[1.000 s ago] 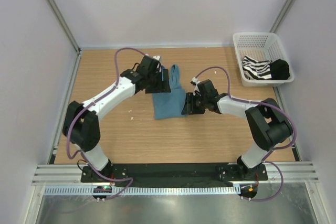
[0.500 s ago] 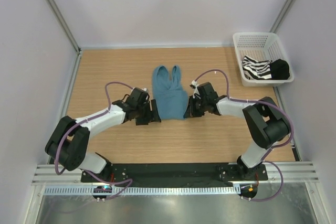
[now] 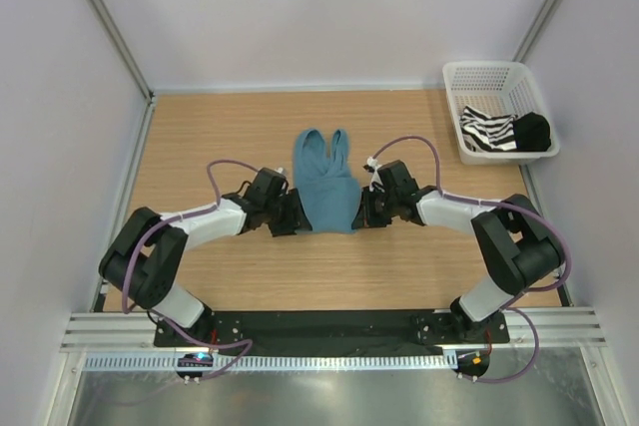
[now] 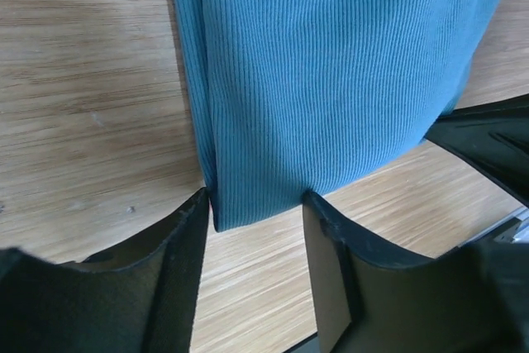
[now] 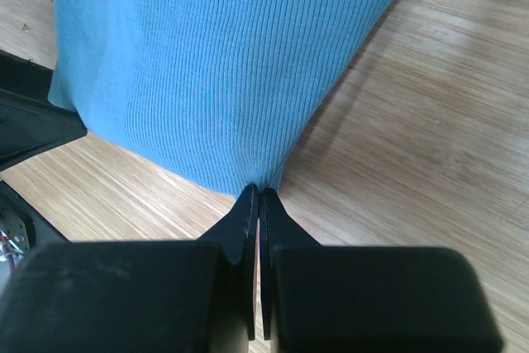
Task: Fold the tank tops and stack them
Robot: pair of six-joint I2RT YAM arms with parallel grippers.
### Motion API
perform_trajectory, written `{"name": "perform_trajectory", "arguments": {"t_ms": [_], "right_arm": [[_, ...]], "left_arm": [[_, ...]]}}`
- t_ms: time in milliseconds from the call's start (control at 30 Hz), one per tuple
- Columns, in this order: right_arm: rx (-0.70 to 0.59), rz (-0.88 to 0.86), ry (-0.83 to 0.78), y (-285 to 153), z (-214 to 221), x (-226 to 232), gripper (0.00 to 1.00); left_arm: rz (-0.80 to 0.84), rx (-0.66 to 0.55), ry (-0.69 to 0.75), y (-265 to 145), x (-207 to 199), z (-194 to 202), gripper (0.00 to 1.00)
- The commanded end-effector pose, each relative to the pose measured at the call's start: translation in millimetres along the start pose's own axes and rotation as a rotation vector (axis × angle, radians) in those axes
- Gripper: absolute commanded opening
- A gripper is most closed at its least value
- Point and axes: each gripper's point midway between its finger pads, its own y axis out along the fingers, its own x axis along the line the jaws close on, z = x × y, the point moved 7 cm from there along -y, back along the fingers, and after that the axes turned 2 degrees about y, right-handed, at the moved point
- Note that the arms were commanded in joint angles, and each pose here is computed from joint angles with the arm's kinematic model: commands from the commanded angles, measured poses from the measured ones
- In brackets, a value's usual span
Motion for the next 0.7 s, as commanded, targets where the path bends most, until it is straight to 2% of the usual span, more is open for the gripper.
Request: {"name": "perform_trajectory", "arguments": {"t_ms": [0, 33, 100, 200, 300, 367, 433, 533, 567, 667], "right_arm": [[-0.031, -0.013, -0.014, -8.8, -3.2, 7.6, 0.01], [-0.032, -0.014, -0.013, -9.4, -3.0, 7.8, 0.01], [-0.031, -0.015, -0.012, -9.6, -2.6, 8.0, 0.02], [-0.032, -0.016, -0.010, -9.0, -2.3, 8.2, 0.01], [-0.022, -0.015, -0.004, -8.6, 1.2, 8.7, 0.01], [-0.028, -0.010, -0.004, -10.0, 2.2, 8.9, 0.01], [-0.024, -0.001, -0.001, -10.8, 5.5, 7.8, 0.01], [-0.010, 0.006, 0.010, -14.3, 9.9, 8.0, 0.01], [-0.010, 0.002, 0.009, -17.1, 10.5, 9.7, 0.01], [0.008, 0.011, 0.026, -25.2, 15.0, 12.9, 0.02]], "left_arm": [[0.041, -0.041, -0.005, -8.0, -4.2, -0.1, 0.52], [0.029, -0.040, -0.006, -11.3, -1.8, 2.7, 0.56], [0.009, -0.045, -0.016, -13.8, 4.9, 8.3, 0.56], [0.003, -0.032, -0.030, -9.5, 8.1, 11.6, 0.51], [0.008, -0.022, -0.030, -0.3, 6.9, 9.1, 0.39], [0.021, -0.022, -0.025, 3.5, 3.4, 5.4, 0.37], [0.024, -0.028, -0.019, 3.3, 2.2, 3.8, 0.29], [0.042, -0.026, -0.011, -1.8, 0.6, 6.6, 0.10], [0.049, -0.026, -0.007, -4.1, 0.0, 8.0, 0.00], [0.054, -0.011, 0.018, -17.4, -4.6, 18.1, 0.00]]}}
